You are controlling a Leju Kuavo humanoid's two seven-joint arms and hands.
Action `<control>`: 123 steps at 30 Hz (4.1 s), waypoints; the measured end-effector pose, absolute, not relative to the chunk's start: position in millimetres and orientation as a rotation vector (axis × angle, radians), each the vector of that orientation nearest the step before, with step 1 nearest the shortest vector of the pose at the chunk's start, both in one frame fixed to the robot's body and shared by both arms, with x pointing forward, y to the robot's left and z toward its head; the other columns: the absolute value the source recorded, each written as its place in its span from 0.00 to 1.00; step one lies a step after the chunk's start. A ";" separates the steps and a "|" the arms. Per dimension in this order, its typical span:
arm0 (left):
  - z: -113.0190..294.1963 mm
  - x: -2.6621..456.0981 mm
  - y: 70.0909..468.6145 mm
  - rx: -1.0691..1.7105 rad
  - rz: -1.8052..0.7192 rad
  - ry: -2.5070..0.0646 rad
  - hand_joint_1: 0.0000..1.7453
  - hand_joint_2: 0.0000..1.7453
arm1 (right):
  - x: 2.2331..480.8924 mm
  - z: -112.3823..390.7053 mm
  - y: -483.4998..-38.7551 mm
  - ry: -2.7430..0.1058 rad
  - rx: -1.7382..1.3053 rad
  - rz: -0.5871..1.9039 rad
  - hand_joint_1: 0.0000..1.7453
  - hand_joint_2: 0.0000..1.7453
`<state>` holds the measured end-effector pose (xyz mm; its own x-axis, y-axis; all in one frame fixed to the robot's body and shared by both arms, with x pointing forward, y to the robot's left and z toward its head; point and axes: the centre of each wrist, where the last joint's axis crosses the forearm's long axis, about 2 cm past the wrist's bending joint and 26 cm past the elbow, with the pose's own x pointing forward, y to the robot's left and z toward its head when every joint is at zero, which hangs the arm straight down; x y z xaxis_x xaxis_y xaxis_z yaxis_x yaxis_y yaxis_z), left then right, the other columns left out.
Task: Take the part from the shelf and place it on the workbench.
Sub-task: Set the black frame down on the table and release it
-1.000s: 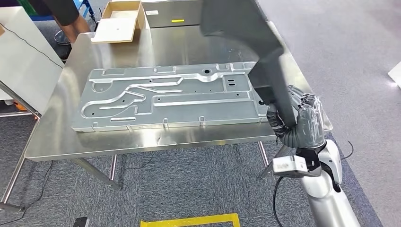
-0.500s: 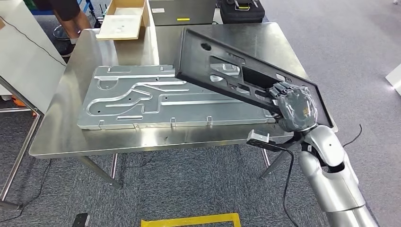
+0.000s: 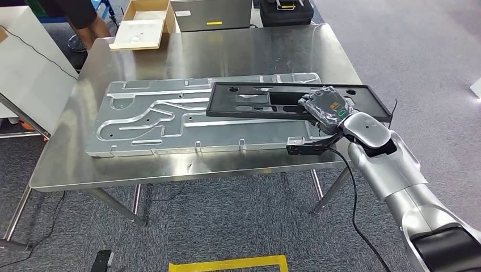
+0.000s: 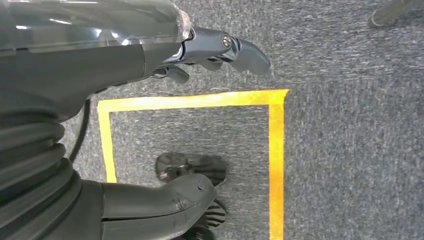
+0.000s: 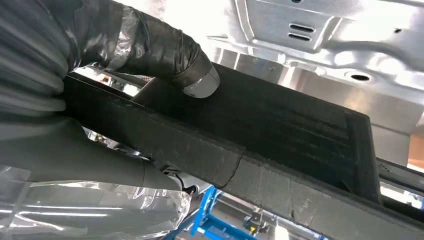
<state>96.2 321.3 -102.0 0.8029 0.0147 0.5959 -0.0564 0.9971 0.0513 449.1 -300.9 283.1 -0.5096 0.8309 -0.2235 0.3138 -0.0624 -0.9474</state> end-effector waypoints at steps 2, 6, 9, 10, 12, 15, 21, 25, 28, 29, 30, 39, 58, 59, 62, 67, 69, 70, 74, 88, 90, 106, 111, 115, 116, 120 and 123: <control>-102.0 96.4 321.7 0.068 0.040 -0.638 0.00 1.00 | 453.8 285.1 -297.1 -1.776 -1.220 1.622 1.00 1.00; -102.1 95.8 321.5 0.067 0.039 -0.638 0.00 1.00 | 460.3 280.7 -291.9 -1.753 -1.222 1.637 1.00 1.00; -101.6 97.9 321.3 0.066 0.034 -0.643 0.00 1.00 | 463.8 279.7 -289.9 -1.762 -1.230 1.627 1.00 1.00; -101.6 98.3 321.3 0.066 0.033 -0.643 0.00 1.00 | 464.5 279.9 -289.8 -1.764 -1.233 1.625 1.00 1.00; -101.5 98.4 321.2 0.066 0.033 -0.644 0.00 1.00 | 464.8 279.9 -289.9 -1.764 -1.234 1.623 1.00 1.00; -101.6 98.0 321.1 0.066 0.029 -0.643 0.00 1.00 | 466.4 274.6 -291.4 -1.758 -1.238 1.615 1.00 1.00; -101.2 100.1 321.1 0.060 0.005 -0.658 0.00 1.00 | 473.3 258.4 -288.9 -1.766 -1.226 1.574 1.00 1.00; -101.2 100.1 321.4 0.058 -0.002 -0.666 0.00 1.00 | 473.9 251.1 -286.8 -1.754 -1.194 1.574 1.00 1.00; -101.3 99.6 321.7 0.056 -0.011 -0.681 0.00 1.00 | 474.1 244.6 -287.9 -1.758 -1.158 1.565 1.00 1.00; -101.4 99.0 321.6 0.055 -0.015 -0.684 0.00 1.00 | 473.6 240.6 -289.4 -1.753 -1.143 1.564 1.00 1.00; -101.6 98.2 321.9 0.055 -0.020 -0.688 0.00 1.00 | 473.0 236.1 -291.5 -1.744 -1.127 1.564 1.00 1.00; -102.4 91.1 331.9 0.080 -0.046 -0.693 0.00 1.00 | 467.7 211.5 -319.3 -1.642 -1.097 1.543 1.00 1.00; -102.5 90.0 333.7 0.090 -0.058 -0.707 0.00 1.00 | 465.9 204.8 -338.3 -1.544 -1.117 1.579 0.00 0.00; -102.6 89.2 334.0 0.091 -0.058 -0.705 0.00 1.00 | 465.4 203.5 -338.6 -1.539 -1.113 1.580 0.00 0.00; -102.9 87.5 334.8 0.092 -0.055 -0.701 0.00 0.75 | 463.3 198.6 -339.8 -1.522 -1.103 1.580 0.00 0.00; -103.1 85.3 337.3 0.098 -0.053 -0.690 0.00 0.00 | 460.0 192.4 -345.2 -1.510 -1.107 1.573 0.00 0.00; -103.4 83.7 337.6 0.100 -0.055 -0.686 0.00 0.00 | 458.4 190.1 -347.9 -1.518 -1.120 1.564 0.00 0.00; -103.4 83.9 337.7 0.101 -0.058 -0.686 0.00 0.00 | 458.1 190.0 -348.9 -1.534 -1.131 1.554 0.00 0.00; -103.1 85.6 337.5 0.103 -0.066 -0.687 0.00 0.00 | 456.6 190.5 -349.0 -1.663 -1.150 1.466 0.00 0.00; -101.2 96.6 333.1 0.092 -0.089 -0.696 0.00 0.00 | 462.2 214.4 -316.5 -1.919 -1.111 1.283 0.00 0.00; -101.4 95.8 332.7 0.090 -0.092 -0.694 0.00 0.00 | 461.6 213.6 -314.0 -1.936 -1.092 1.281 0.00 0.00; -102.1 95.7 321.1 0.024 -0.038 -0.764 0.00 0.00 | 351.2 265.1 -274.9 -2.749 -0.833 0.383 0.00 0.00; -107.2 68.9 320.0 0.042 0.021 -0.768 0.00 0.00 | 222.4 256.9 -283.3 -2.837 -1.104 0.134 0.00 0.00; -108.3 61.7 321.4 0.058 0.052 -0.770 0.00 0.00 | 162.9 258.7 -291.0 -2.782 -1.191 0.058 0.00 0.00; -108.4 60.8 321.8 0.061 0.058 -0.770 0.00 0.00 | 153.7 259.0 -292.8 -2.763 -1.205 0.040 0.00 0.00; -108.7 57.9 323.8 0.074 0.084 -0.773 0.00 0.00 | 127.4 248.4 -301.1 -2.624 -1.253 -0.017 0.00 0.00; -108.9 55.9 324.9 0.087 0.103 -0.776 0.00 0.00 | 115.2 236.6 -306.5 -2.512 -1.258 -0.082 0.00 0.00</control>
<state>55.9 324.9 -108.9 0.7094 0.0609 0.7022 -0.1249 0.9914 0.0402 115.2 -306.5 236.6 -0.5562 0.7687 0.3157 0.7877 0.6088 -0.0946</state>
